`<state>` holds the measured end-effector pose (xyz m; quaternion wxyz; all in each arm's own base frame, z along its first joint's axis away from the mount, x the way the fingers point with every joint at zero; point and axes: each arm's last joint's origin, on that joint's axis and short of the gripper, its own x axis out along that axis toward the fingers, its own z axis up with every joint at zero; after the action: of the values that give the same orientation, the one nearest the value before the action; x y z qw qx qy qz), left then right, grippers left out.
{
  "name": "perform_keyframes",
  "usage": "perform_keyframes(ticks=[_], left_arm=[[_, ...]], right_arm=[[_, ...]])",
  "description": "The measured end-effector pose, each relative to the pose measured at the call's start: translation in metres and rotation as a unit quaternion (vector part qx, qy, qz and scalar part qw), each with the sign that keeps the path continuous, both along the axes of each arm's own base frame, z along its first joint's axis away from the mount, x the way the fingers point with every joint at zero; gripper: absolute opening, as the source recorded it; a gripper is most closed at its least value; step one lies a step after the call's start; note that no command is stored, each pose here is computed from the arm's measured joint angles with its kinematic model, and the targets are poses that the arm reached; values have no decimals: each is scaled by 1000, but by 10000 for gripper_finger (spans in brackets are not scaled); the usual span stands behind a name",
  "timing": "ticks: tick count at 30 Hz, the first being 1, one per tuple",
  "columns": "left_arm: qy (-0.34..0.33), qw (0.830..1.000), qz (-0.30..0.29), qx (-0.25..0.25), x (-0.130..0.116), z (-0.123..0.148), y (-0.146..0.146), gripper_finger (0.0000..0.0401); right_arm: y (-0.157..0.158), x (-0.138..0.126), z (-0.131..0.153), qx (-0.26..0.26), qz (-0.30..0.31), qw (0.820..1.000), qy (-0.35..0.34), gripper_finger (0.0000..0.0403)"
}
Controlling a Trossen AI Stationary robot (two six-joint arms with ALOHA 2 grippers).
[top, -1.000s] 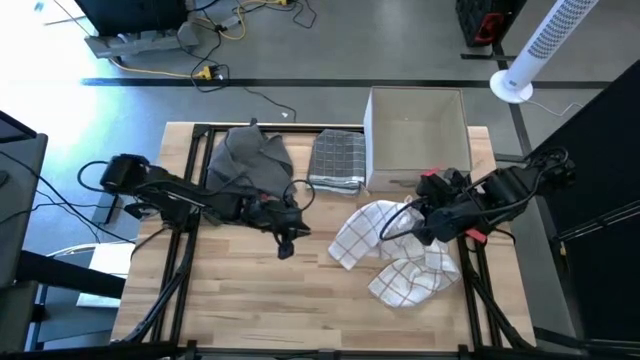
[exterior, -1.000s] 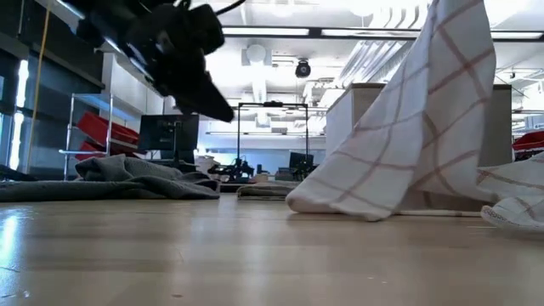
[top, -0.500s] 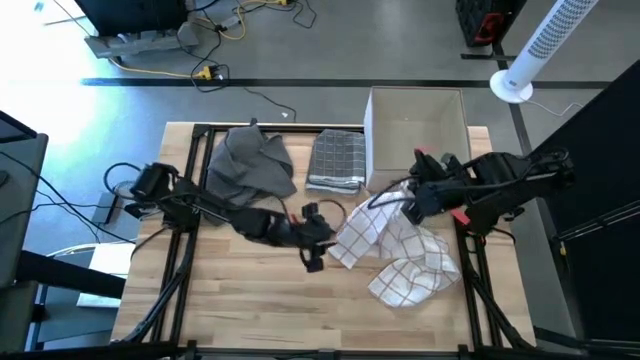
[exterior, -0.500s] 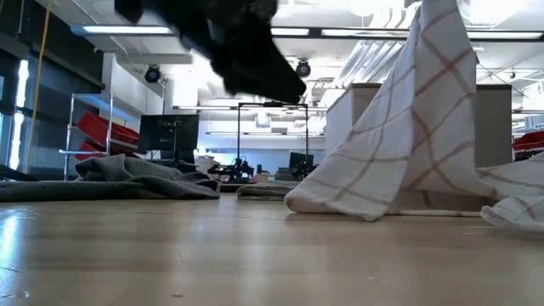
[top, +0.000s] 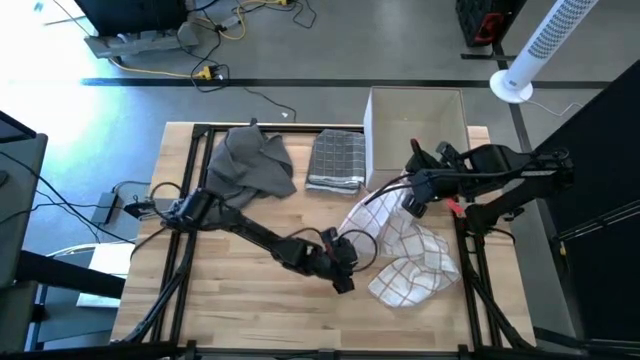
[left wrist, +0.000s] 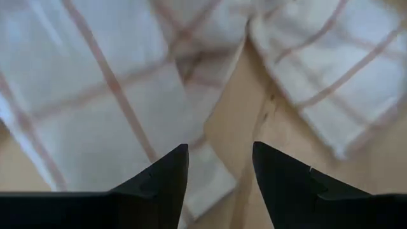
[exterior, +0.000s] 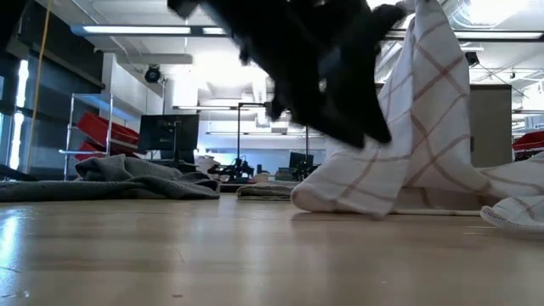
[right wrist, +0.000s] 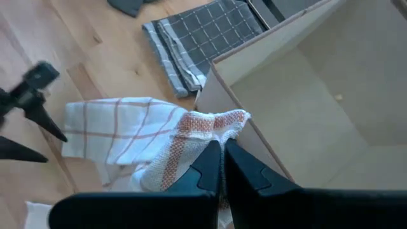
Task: Fold towel
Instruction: Fold the white checkered towel
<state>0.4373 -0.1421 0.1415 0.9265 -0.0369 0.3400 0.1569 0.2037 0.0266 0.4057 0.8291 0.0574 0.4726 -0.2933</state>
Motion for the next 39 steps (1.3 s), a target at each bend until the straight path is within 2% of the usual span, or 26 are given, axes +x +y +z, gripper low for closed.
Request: perform_keyframes(ticks=[4, 10, 13, 18, 21, 24, 28, 33, 39], left_arm=[[-3, 1000, 11, 4, 3, -20, -6, 170], [-4, 1000, 4, 17, 5, -32, -9, 170], [4, 1000, 13, 14, 5, -43, -8, 170], [7, 999, 34, -4, 6, -47, -3, 168], [9, 999, 42, -21, 8, -46, 4, 146], [21, 999, 22, -37, 10, -46, 9, 97], [51, 997, 0, -63, 7, -38, 12, 16], [101, 994, -19, -35, -7, -13, 19, 14], [125, 992, -21, 13, -30, 52, 40, 14]], right_arm=[[0, 0, 0, -3, 6, 1000, 4, 0], [0, -1, 0, -8, 12, 1000, 9, 0], [0, -1, 0, -9, 13, 1000, 10, 0], [0, -1, 0, -6, 13, 1000, 10, 0], [0, -1, 0, -4, 14, 1000, 11, 0], [0, -1, 0, -3, 14, 1000, 11, 0], [0, -1, 0, 0, 8, 1000, 9, 0], [0, -2, 0, 1, 4, 1000, 8, 0], [0, -2, 0, 4, 4, 1000, 8, 0]])
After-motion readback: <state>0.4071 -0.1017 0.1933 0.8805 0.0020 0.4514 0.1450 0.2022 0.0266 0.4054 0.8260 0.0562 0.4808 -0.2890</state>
